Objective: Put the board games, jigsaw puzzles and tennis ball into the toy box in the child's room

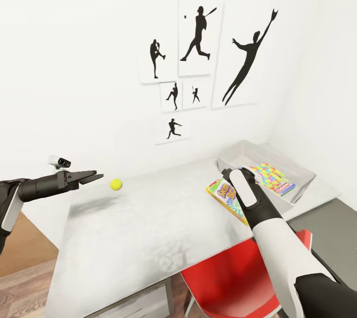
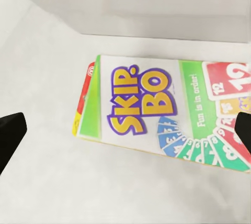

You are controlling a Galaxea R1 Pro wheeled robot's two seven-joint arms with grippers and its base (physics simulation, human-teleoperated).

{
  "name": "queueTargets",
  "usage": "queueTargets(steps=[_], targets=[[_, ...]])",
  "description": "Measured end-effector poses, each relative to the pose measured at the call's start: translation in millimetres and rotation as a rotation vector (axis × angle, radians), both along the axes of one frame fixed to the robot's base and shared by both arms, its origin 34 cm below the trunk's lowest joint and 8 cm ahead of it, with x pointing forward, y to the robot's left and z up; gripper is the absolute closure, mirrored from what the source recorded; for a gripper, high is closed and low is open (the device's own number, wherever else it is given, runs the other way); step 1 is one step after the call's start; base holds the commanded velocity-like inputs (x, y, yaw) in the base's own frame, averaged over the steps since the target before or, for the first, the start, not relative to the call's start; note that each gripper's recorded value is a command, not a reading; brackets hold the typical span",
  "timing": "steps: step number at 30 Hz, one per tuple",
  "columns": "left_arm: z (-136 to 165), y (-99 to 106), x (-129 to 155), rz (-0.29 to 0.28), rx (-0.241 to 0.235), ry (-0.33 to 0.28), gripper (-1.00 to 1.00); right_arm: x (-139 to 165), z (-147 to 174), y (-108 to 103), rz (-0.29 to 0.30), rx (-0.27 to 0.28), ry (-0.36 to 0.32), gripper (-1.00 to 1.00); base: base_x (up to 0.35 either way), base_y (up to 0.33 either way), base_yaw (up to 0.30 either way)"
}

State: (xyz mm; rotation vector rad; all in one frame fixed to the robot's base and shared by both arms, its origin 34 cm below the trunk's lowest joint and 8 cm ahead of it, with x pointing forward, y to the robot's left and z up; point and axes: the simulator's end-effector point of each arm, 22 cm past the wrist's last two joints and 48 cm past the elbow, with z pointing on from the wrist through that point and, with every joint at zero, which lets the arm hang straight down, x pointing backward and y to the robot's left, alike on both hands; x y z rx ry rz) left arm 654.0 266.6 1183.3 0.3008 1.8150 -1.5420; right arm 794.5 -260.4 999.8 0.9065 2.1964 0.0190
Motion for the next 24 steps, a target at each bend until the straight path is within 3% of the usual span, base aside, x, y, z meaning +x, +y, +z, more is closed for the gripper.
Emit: queueTargets(steps=[24], targets=[[-0.3,-0.4,-0.2,0.0,0.0,0.0,-1.0,0.8,-1.8,-4.2,-0.003,-0.001,-0.019,-1.0,0.053,0.023,-0.003]])
